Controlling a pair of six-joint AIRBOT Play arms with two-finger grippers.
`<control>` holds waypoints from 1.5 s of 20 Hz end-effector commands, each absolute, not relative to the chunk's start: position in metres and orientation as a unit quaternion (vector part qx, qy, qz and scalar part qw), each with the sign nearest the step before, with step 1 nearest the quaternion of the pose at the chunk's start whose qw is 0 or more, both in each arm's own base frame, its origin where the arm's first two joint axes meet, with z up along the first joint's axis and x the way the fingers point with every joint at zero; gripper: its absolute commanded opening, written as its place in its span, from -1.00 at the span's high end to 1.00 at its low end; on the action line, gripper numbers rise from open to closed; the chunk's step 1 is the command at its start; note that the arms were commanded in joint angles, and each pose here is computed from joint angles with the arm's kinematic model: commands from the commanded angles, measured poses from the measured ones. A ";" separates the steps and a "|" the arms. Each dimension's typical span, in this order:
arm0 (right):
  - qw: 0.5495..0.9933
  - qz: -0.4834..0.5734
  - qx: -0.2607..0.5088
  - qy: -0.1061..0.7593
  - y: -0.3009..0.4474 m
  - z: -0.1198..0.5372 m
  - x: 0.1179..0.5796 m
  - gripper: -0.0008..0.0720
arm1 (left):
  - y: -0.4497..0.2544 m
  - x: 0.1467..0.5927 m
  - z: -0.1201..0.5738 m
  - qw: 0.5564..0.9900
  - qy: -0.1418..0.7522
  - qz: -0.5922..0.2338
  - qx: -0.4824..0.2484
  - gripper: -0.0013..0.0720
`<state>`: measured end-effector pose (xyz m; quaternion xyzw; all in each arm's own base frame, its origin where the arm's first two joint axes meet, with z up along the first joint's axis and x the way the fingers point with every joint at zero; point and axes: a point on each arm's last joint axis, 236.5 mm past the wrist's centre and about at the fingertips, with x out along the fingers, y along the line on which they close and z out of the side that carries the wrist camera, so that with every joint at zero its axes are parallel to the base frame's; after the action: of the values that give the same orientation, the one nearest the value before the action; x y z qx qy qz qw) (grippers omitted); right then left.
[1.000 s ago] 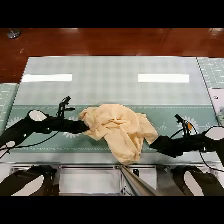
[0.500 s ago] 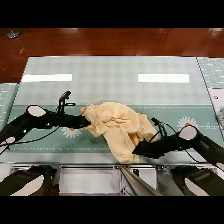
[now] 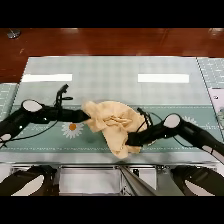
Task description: Fold the shirts.
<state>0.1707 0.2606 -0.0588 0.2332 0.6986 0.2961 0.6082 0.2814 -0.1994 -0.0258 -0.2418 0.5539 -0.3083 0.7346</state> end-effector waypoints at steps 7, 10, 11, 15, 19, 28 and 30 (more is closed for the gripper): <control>0.917 0.267 0.084 0.285 0.143 0.352 0.357 0.93 | -0.146 0.358 0.382 0.902 0.125 -0.366 -0.190 0.90; 0.953 0.274 0.033 0.123 0.133 0.481 0.290 0.93 | -0.137 0.301 0.492 0.927 -0.004 -0.359 -0.105 0.90; 0.957 0.274 0.026 0.087 0.131 0.502 0.266 0.93 | -0.133 0.282 0.512 0.934 -0.028 -0.345 -0.084 0.90; 0.967 0.254 -0.009 0.024 0.115 0.524 0.191 0.93 | -0.118 0.216 0.543 0.961 -0.069 -0.267 -0.007 0.90; 0.975 0.221 -0.028 0.026 0.096 0.511 0.146 0.93 | -0.115 0.156 0.538 0.971 -0.077 -0.223 0.051 0.90; 0.966 0.223 -0.022 0.132 0.097 0.455 0.157 0.93 | -0.127 0.185 0.432 0.956 0.100 -0.276 0.002 0.90; 0.957 0.219 -0.012 0.189 0.097 0.418 0.185 0.93 | -0.135 0.218 0.376 0.931 0.172 -0.316 -0.055 0.90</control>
<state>0.1618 0.0975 0.4549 -0.0227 0.1296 0.2239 0.9657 0.1914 -0.1237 0.4374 0.0036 0.0880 -0.2702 0.9588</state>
